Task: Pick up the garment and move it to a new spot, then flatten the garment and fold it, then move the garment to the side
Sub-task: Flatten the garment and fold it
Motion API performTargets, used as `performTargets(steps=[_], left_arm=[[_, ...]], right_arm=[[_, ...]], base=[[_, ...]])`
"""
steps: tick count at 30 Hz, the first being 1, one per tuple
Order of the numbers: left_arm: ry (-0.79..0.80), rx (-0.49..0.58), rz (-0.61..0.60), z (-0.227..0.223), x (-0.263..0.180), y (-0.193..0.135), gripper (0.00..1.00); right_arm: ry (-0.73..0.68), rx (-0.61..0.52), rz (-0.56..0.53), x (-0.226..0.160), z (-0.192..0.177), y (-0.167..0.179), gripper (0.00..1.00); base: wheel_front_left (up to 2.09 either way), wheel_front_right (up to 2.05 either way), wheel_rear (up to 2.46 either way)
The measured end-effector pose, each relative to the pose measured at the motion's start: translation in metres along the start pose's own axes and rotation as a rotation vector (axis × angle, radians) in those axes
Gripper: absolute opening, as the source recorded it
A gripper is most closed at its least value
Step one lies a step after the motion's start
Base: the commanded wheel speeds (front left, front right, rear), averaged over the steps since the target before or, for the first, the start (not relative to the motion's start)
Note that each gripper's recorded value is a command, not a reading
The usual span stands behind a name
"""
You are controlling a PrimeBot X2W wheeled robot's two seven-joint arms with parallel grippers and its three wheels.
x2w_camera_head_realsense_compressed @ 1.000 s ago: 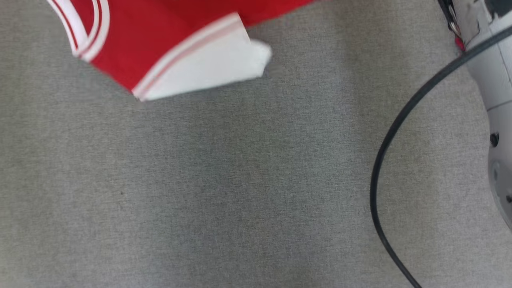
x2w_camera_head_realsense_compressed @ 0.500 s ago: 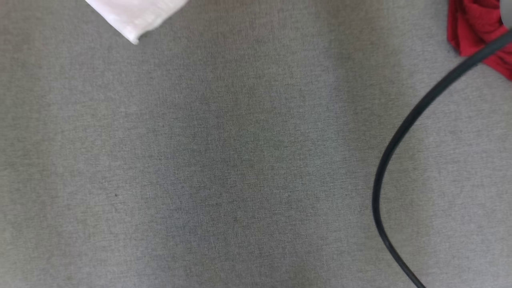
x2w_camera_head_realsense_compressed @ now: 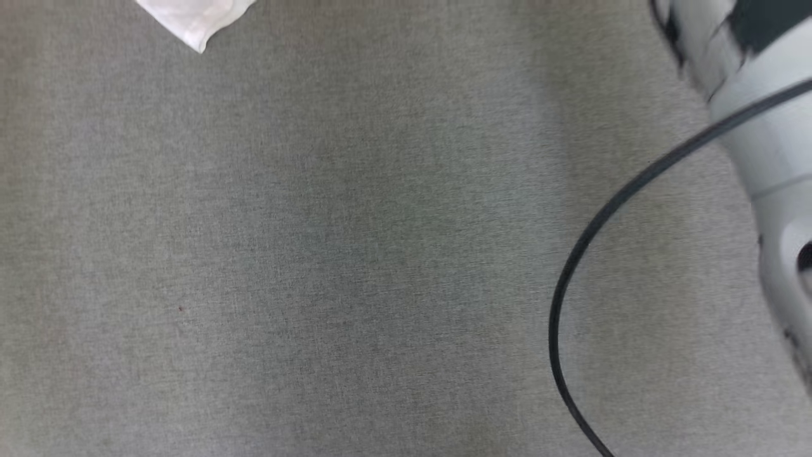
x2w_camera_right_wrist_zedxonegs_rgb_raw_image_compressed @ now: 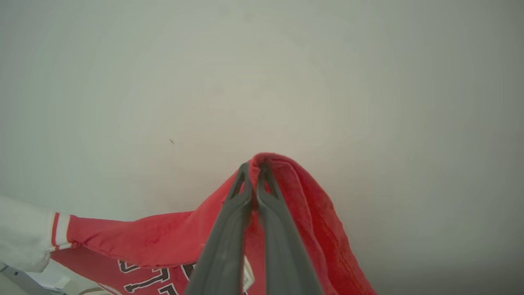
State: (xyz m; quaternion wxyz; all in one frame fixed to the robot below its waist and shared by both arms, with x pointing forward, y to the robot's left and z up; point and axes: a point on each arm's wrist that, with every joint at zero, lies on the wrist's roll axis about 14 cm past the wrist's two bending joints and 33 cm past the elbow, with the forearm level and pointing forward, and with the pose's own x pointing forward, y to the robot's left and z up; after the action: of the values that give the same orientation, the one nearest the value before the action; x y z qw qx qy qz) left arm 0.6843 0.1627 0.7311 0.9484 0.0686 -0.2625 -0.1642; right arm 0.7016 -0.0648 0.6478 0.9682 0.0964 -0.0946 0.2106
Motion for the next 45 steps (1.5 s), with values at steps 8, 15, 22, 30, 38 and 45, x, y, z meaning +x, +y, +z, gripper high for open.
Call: performTargets(steps=[8,15,22,30,38,45], left_arm=[[0.015,-0.131,0.026,-0.008,-0.054,-0.022,0.00],[0.042,-0.244,0.094,0.000,-0.116,-0.044,0.00],[0.130,-0.373,0.179,-0.001,-0.184,-0.070,0.00],[0.173,-0.477,0.307,0.005,-0.241,-0.079,0.00],[0.222,-0.566,0.435,0.001,-0.293,-0.088,0.00],[0.277,-0.617,0.512,0.002,-0.343,-0.102,0.00]], right_arm=[[0.041,0.103,0.016,-0.054,-0.029,0.006,0.00],[0.100,0.185,0.017,-0.116,-0.058,0.018,0.00],[0.150,0.266,-0.018,-0.181,-0.079,0.024,0.00],[0.168,0.306,-0.080,-0.236,-0.092,0.023,0.00],[0.204,0.309,-0.125,-0.279,-0.103,0.027,0.00],[0.284,0.298,-0.159,-0.323,-0.113,0.033,0.00]], base=[[0.00,0.00,0.00],[0.00,0.00,0.00],[0.00,0.00,0.00],[0.00,0.00,0.00],[0.00,0.00,0.00],[0.00,0.00,0.00]])
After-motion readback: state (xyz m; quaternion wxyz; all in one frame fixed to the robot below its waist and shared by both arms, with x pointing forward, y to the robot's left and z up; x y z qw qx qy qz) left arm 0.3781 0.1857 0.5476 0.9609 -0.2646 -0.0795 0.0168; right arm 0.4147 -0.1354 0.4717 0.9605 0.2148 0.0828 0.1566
